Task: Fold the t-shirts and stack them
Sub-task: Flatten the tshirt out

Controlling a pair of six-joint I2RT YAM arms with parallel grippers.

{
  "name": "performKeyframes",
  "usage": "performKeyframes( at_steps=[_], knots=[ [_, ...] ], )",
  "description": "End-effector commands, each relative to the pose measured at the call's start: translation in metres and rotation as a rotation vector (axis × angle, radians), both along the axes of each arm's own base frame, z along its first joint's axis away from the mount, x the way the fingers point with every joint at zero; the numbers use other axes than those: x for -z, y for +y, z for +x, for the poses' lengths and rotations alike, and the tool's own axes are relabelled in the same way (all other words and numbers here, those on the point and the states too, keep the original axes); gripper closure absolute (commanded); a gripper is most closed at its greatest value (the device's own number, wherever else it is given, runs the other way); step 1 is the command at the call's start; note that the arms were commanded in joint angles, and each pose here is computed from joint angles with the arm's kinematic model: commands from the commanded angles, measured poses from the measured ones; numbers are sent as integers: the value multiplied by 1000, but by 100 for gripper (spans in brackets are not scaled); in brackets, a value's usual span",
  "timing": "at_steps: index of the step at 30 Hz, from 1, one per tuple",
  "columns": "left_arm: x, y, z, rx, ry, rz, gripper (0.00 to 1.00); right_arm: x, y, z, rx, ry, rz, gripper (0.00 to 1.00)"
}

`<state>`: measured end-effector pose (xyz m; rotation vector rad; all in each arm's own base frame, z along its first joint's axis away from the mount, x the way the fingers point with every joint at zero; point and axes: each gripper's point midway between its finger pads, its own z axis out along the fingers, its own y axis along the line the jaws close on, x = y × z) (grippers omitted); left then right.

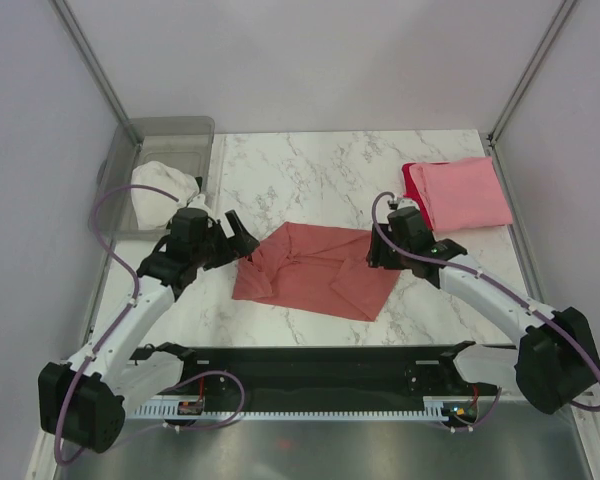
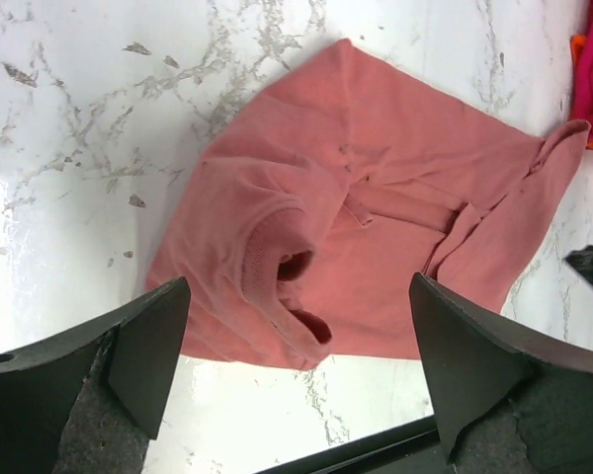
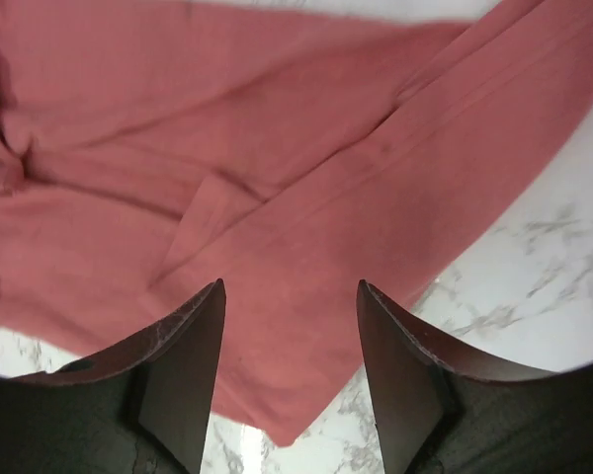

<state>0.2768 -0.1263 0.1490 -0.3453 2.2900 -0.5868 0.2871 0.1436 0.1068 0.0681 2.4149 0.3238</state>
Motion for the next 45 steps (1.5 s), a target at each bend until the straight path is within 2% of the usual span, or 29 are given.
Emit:
performKeyframes(
  at_steps=[1,5,6,7,8,9,10,12,14,15,19,20,25,28,33,37,39,40,41,44,45],
  knots=[
    [-15,-3,-1,40,-81,51,0,-4,38,-13,-58,-26,64,36],
    [-16,2,-7,2,-102,32,0,-11,32,-12,3,-95,33,34],
    [-16,4,-7,-11,-107,31,0,-18,26,-12,20,-128,28,27],
    [-15,5,-9,-16,-112,22,0,-22,23,-10,32,-159,31,26],
    [-14,5,-10,-21,-116,17,0,-23,14,-9,66,-183,8,20],
    [-13,5,-10,-22,-120,13,0,-25,8,-12,105,-196,35,2],
    [-12,4,-13,-15,-129,5,0,-26,8,-14,98,-200,57,2],
    [-13,3,-14,-10,-146,-6,0,-26,34,-28,-61,-194,156,2],
    [-15,1,-16,5,-166,-20,0,-21,36,-28,-47,-157,154,4],
    [-16,2,-18,7,-170,-22,0,-15,40,-21,-38,-121,114,10],
    [-21,-1,-22,28,-197,-40,0,12,60,-28,-74,-38,-102,13],
    [-22,-1,-23,28,-204,-40,0,22,64,-28,-78,-16,-138,20],
    [-23,-1,-24,43,-216,-36,0,26,85,-19,-85,-18,-175,34],
    [-22,-3,-25,52,-210,-44,0,37,96,-21,-113,6,-199,34],
    [-21,-14,-22,78,-191,-88,0,56,107,-25,-150,40,-228,29],
    [-18,-16,-18,78,-174,-78,0,69,112,-28,-176,62,-248,31],
    [-16,-16,-16,84,-165,-72,0,77,110,-31,-179,76,-267,39],
    [-16,-17,-16,86,-163,-71,0,79,108,-31,-177,77,-273,47],
    [-14,-17,-16,88,-159,-67,0,78,104,-32,-170,75,-274,66],
    [-8,-15,-15,85,-144,-52,2,61,90,-33,-118,19,-260,94],
    [-5,-15,-13,82,-136,-44,2,55,87,-33,-100,3,-248,97]
  ],
)
